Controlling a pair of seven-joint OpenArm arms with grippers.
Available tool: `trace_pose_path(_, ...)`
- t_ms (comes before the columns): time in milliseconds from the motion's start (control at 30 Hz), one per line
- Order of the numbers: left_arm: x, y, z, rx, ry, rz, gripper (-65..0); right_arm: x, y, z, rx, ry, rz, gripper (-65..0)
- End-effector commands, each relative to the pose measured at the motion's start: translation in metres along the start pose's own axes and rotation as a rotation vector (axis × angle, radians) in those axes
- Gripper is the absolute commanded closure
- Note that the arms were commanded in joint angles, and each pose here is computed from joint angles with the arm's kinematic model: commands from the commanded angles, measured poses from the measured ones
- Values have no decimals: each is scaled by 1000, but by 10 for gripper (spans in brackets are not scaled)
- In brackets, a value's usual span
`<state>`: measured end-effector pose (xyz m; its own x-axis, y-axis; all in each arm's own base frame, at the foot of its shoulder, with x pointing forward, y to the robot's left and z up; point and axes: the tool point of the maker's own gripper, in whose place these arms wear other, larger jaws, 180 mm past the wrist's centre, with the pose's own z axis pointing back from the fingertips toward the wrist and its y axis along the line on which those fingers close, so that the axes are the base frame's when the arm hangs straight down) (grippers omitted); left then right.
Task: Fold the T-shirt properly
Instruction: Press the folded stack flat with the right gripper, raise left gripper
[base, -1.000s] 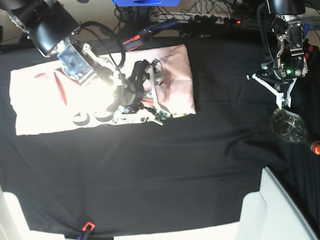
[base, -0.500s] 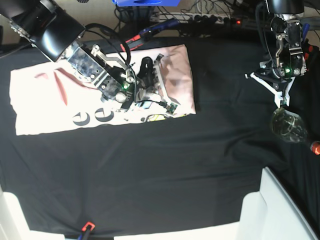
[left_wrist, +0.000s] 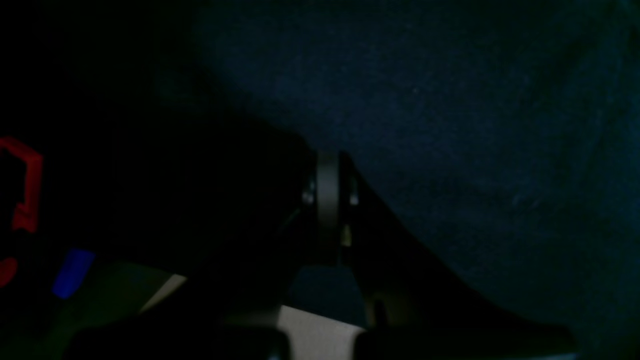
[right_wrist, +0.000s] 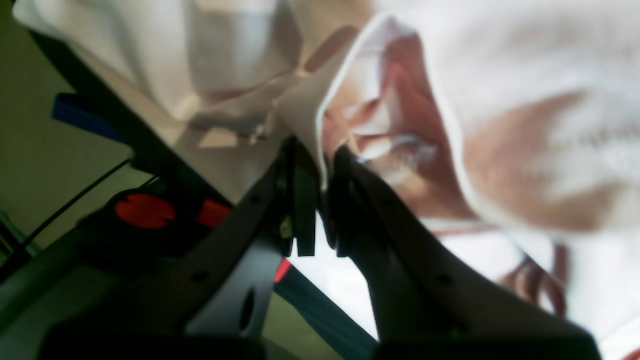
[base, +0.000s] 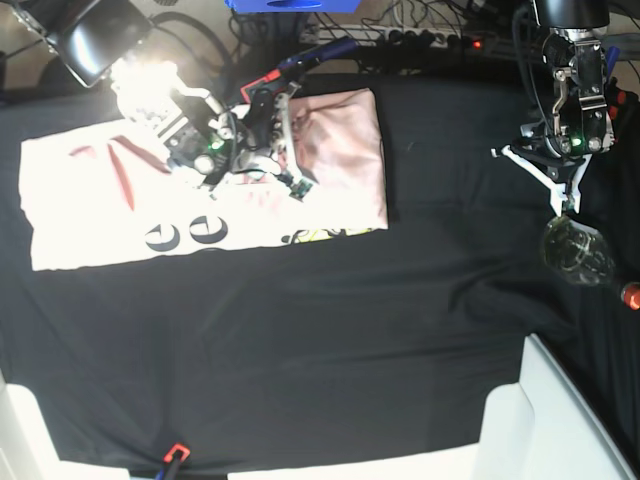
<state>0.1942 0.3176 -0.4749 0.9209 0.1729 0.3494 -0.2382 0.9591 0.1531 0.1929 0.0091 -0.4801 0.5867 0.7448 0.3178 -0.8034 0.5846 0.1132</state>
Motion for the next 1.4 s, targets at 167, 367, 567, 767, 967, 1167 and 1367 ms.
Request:
trace_pose_path(167,12,4,4,11,-37,2,0,5,-17,20,-50,-23,29,-44)
trace_pose_path(367,11,5,4,11,-34,1,0,0,-18,31,-64,16,46,-48)
trace_pose_path(567,13,4,3,11,-37,3,0,-10,-21,34,-57,2,-90,-59)
trace_pose_path(767,15,3,4,9,-41,4,0,-7,-25,38,-66,-16,-117,-361)
trace_pose_path(967,15,3,4,9,-40,4,0,-4,-45,54,-108,-94,-285,-547)
trace_pose_path(1167,13,4,3,9,-37,4,0,4,-81,90,-229,-218,-503,-547)
trace_pose_path(1367,14,2,3,7,-39,4,0,38,-55,96,-185,-250,-367,-540)
